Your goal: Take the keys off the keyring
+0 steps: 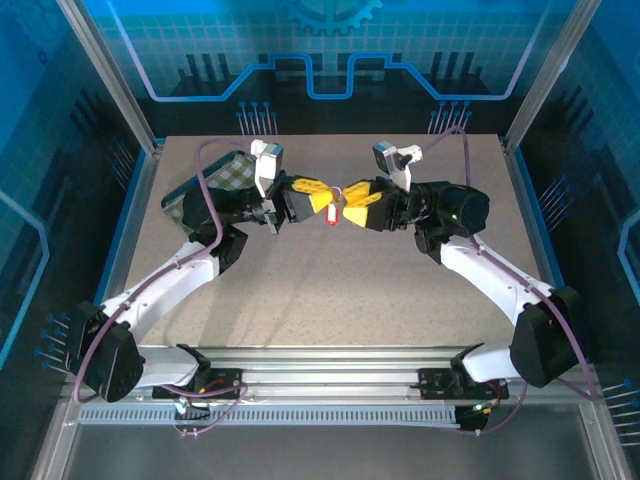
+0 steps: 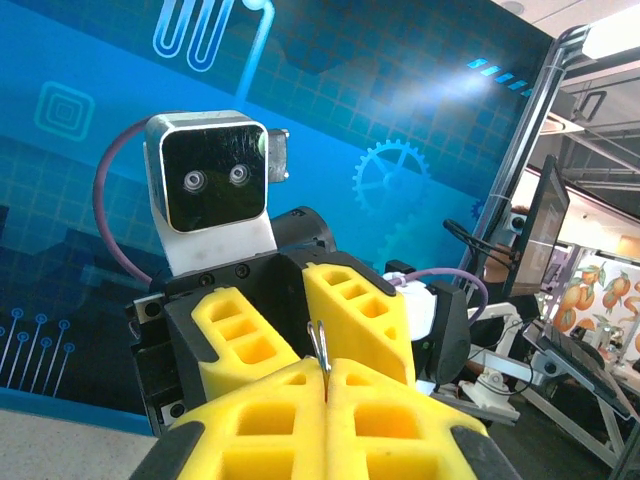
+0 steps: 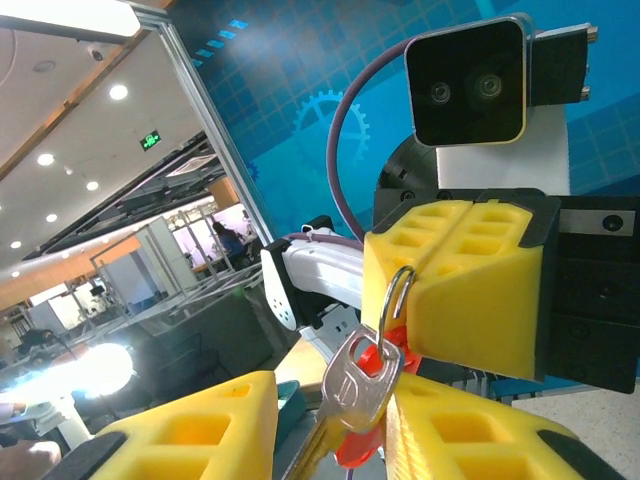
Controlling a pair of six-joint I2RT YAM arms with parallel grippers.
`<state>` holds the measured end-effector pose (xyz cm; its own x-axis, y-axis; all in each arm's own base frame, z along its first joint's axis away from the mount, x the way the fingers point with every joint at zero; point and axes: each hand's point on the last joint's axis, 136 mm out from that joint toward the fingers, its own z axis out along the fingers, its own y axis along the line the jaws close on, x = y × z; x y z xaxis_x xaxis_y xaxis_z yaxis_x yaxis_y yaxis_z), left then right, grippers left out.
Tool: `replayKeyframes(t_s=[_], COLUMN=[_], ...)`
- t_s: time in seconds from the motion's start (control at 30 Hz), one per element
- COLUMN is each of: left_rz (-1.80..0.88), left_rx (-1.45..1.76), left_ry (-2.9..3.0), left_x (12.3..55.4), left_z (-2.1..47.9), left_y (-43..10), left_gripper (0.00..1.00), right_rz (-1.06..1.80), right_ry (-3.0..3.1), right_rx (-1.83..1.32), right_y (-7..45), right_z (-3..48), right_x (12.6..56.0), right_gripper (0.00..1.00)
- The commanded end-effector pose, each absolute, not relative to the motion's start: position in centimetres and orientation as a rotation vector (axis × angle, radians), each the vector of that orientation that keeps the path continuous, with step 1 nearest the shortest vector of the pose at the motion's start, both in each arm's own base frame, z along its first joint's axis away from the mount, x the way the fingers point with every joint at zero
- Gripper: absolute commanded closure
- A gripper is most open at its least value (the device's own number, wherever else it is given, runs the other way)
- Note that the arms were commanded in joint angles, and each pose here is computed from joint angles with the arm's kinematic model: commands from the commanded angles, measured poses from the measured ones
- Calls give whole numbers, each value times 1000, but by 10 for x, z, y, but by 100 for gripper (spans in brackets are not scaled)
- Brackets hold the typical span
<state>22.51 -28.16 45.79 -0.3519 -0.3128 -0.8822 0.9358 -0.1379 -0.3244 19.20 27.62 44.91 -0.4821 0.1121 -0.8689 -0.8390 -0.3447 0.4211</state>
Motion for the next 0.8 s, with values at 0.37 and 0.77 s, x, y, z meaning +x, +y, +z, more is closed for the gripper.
replayKeyframes(t_s=[0.37, 0.77], left_rz=[-1589, -1589], left_rx=[811, 819], left_ry=[1096, 1109], left_x=[222, 222], left_z=[468, 464], left_y=[-268, -268], left_gripper=[100, 100], right_rz=[1906, 1916], right_ry=[1244, 1238], right_rx=[-1028, -1028], right_y=[278, 280], right_z=[440, 442], right_x=[192, 189], right_gripper=[69, 70])
